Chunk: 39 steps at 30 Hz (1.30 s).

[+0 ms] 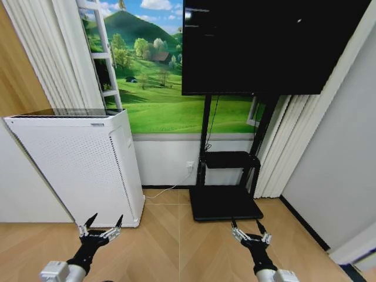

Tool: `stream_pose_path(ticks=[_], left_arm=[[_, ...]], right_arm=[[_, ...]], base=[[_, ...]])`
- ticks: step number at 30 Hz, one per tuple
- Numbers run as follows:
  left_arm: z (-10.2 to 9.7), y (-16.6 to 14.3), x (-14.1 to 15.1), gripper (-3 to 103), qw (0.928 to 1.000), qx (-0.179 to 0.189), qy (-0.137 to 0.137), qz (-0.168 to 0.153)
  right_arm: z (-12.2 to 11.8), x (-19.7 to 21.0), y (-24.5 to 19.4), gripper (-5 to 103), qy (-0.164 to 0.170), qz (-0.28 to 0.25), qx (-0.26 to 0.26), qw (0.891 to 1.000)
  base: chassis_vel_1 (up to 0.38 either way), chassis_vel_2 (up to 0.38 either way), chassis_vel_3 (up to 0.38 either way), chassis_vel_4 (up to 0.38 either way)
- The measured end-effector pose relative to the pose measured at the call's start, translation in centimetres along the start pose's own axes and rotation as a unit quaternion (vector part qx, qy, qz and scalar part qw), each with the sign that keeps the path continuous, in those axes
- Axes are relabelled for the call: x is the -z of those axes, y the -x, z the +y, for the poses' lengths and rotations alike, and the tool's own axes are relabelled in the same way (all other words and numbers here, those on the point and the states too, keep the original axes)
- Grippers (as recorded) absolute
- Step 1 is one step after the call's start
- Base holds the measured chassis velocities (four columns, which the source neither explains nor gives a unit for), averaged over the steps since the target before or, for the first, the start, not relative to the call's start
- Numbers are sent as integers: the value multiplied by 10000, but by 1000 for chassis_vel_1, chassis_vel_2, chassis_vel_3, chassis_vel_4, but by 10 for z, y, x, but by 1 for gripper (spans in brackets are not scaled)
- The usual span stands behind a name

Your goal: Pick up the trash bin and place the garbage on the floor into it.

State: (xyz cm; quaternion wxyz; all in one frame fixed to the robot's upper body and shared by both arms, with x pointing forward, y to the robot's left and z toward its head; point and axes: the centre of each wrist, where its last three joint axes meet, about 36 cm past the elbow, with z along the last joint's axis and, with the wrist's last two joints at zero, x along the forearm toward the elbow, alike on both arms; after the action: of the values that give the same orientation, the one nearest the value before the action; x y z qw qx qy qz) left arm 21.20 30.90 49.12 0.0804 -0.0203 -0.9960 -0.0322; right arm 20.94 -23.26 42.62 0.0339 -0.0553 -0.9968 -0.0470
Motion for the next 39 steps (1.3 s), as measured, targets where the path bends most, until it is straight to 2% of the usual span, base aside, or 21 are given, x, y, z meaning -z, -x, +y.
stream_pose_path(ticks=[39], left_arm=[[0,0,0,100,10000,0,0,0]], right_arm=[[0,0,0,100,0,0,0,10000]], base=[[16,-14,-17,18]])
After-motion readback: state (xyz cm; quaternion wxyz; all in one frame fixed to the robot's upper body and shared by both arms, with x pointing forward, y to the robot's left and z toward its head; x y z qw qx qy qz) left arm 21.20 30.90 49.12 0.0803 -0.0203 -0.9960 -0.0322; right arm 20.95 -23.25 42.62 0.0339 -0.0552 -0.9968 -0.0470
